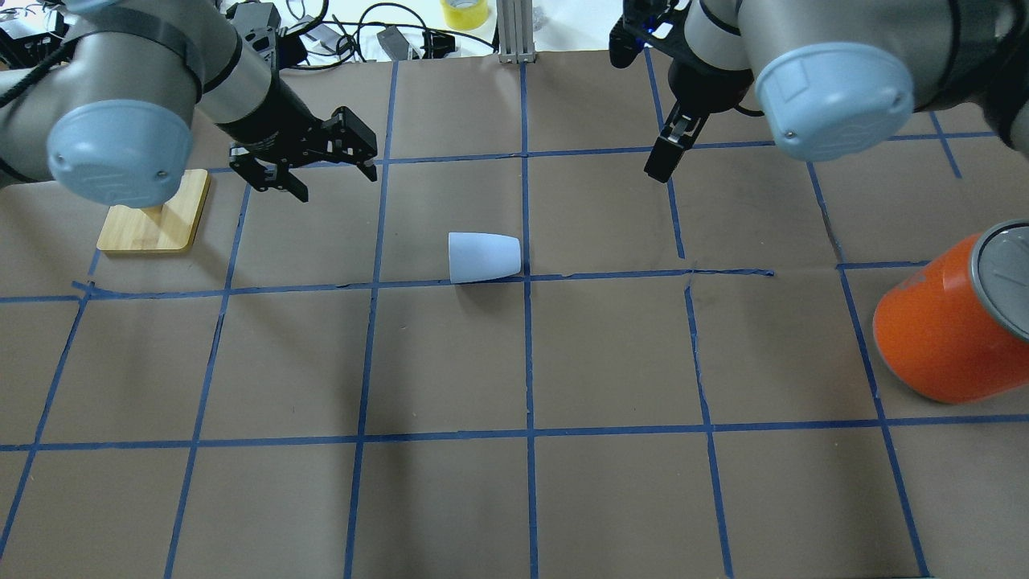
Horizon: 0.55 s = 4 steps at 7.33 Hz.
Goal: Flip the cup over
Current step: 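Raise the right gripper away while the left gripper reaches toward the cup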
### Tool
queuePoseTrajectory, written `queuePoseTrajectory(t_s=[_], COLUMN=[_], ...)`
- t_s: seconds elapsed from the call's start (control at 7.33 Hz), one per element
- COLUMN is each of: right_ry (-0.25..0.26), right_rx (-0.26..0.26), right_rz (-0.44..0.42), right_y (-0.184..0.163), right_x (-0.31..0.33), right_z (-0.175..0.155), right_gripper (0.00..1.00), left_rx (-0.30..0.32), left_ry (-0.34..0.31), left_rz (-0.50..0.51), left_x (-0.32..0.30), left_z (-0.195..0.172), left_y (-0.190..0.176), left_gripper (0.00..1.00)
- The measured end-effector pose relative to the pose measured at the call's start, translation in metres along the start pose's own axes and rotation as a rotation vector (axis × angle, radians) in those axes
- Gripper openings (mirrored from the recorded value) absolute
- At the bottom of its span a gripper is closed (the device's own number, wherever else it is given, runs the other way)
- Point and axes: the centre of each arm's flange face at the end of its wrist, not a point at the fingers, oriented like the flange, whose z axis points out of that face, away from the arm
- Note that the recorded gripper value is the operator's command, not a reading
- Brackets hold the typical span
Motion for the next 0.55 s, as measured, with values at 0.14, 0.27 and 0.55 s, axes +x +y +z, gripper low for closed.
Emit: queuePoseTrajectory(t_s=[0.14, 0.27, 0.55], right_ry=[0.007, 0.014, 0.015], right_rx=[0.003, 0.006, 0.010], right_rz=[0.092, 0.199, 0.395], right_y=[0.004, 0.008, 0.024], right_x=[0.000, 0.000, 0.004], right_z=[-0.008, -0.014, -0.032], right_gripper=[1.00, 1.00, 1.00], left_rx=[-0.008, -0.012, -0.057], left_ry=[0.062, 0.092, 0.194], left_rz=[-0.005, -0.010, -0.034], left_x=[-0.008, -0.015, -0.020], left_z=[0.040, 0.071, 0.115], left_y=[-0.005, -0.008, -0.012], left_gripper=[1.00, 1.00, 1.00])
